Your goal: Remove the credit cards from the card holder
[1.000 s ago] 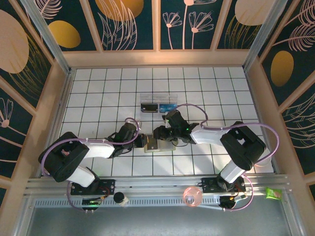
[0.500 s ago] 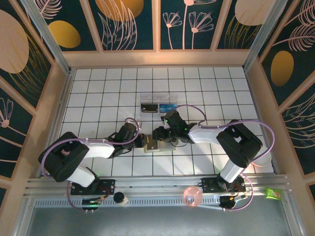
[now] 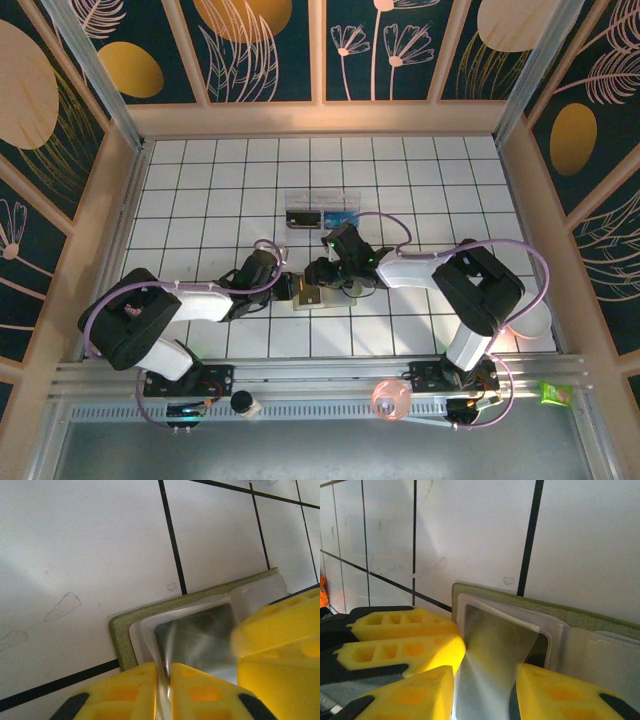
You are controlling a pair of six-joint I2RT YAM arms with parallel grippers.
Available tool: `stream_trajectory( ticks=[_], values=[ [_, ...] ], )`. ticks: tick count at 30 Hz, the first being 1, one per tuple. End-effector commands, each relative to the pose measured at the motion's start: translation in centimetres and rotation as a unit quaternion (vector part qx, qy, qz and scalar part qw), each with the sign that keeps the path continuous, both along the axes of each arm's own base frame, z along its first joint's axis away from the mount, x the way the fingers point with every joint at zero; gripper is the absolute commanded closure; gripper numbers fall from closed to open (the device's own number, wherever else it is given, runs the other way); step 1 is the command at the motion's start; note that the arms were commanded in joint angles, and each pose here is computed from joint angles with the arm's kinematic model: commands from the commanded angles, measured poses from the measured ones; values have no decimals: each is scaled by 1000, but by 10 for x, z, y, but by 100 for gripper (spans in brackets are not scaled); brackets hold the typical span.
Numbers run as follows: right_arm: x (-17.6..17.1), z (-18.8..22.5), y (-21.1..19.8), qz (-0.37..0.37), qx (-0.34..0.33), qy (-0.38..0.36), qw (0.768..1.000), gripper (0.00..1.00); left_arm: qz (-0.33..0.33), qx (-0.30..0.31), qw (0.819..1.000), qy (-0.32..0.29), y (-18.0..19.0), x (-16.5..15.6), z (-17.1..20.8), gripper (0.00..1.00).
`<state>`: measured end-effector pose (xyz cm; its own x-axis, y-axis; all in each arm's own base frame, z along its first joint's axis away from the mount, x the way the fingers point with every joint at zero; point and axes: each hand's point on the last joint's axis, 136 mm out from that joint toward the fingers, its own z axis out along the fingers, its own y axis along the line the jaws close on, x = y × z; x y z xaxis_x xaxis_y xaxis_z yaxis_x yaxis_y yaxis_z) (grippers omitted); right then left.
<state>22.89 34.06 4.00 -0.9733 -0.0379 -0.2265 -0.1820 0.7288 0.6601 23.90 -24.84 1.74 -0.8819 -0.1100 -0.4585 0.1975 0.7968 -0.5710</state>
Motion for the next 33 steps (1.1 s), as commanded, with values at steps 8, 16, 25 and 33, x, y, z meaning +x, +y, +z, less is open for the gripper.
stream_trajectory(
  ticks=[8, 16, 25, 33],
  values=[
    [1, -8, -20, -46, -83, -11, 995, 60, -5, 46, 997, 60, 22, -29, -30, 73],
    [3, -6, -34, -73, -121, -27, 990, 59, 0, 46, 997, 60, 25, -27, -30, 72],
    [8, 36, -19, -46, -71, -95, 992, 52, -2, 30, 999, 34, 22, -21, -7, 69],
    [7, 28, -36, -19, -51, -73, 996, 67, -37, 11, 999, -18, -6, -11, 34, 77]
  ],
)
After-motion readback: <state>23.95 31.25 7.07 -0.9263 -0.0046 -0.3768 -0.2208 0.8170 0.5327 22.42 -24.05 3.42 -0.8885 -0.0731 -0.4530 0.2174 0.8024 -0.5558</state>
